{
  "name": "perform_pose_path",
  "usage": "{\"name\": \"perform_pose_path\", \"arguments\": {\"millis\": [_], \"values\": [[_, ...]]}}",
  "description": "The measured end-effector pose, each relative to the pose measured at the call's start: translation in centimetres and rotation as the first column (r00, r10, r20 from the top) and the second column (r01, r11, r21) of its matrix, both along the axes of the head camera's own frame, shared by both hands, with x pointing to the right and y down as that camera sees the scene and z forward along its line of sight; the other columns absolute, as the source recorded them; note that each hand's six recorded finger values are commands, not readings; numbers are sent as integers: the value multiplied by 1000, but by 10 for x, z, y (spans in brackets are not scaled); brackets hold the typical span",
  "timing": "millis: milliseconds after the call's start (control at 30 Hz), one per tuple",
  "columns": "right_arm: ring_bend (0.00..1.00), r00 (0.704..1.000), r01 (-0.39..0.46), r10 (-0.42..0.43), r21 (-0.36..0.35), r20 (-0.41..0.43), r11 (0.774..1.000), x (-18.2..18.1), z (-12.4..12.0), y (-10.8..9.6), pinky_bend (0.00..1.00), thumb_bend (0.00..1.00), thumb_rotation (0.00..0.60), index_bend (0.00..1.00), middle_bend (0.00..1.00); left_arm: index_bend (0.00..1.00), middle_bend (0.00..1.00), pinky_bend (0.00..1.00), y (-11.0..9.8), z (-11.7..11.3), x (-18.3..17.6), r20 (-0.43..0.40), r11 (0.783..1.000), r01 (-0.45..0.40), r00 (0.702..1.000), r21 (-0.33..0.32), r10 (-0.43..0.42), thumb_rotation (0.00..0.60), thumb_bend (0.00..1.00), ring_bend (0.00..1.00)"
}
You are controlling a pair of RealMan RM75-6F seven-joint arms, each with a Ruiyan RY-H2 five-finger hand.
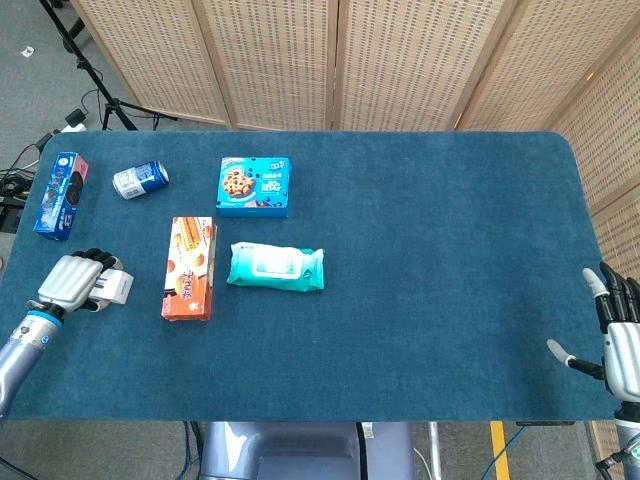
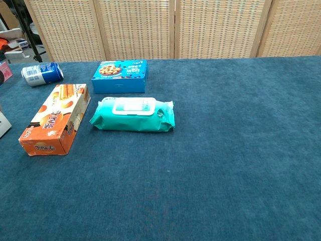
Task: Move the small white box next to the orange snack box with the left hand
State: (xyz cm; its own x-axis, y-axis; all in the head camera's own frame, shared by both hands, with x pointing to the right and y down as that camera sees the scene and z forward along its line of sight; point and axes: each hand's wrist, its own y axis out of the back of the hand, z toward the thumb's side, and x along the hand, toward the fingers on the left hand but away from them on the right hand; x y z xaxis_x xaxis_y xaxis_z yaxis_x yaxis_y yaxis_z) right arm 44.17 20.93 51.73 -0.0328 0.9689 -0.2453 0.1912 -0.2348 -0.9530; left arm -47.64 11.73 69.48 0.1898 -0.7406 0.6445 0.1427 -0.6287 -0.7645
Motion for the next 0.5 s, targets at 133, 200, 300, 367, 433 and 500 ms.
{"name": "perform_pose_path", "arguments": {"millis": [133, 200, 300, 367, 433, 500], "values": [[0, 1000, -1, 1, -1, 6, 1000, 0, 0, 0, 0, 0, 600, 0, 0, 428, 410, 408, -4, -17, 2, -71, 999, 28, 997, 41, -25, 600, 235, 290], [0, 1000, 0, 0, 1, 8, 1000, 0, -1, 0, 0, 0, 600, 0, 0, 430, 412, 409, -4, -28, 3, -117, 997, 44, 992, 60, -37, 600, 242, 292], [0, 1000, -1, 1, 4, 12, 1000, 1, -3, 1, 0, 0, 600, 0, 0, 437, 419, 409, -2, -45, 10, -209, 994, 74, 976, 84, -55, 600, 239, 292], [0, 1000, -2, 2, 4, 15, 1000, 1, -3, 1, 0, 0, 600, 0, 0, 442, 423, 409, -1, -56, 15, -280, 990, 102, 957, 94, -72, 600, 232, 292], [0, 1000, -1, 1, 6, 18, 1000, 1, -4, 1, 0, 0, 600, 0, 0, 443, 423, 409, 1, -67, 21, -380, 985, 148, 919, 93, -102, 600, 230, 292], [0, 1000, -1, 1, 11, 22, 1000, 1, -5, 1, 0, 0, 600, 0, 0, 444, 423, 409, 4, -78, 28, -504, 973, 216, 851, 74, -150, 600, 232, 292]]}}
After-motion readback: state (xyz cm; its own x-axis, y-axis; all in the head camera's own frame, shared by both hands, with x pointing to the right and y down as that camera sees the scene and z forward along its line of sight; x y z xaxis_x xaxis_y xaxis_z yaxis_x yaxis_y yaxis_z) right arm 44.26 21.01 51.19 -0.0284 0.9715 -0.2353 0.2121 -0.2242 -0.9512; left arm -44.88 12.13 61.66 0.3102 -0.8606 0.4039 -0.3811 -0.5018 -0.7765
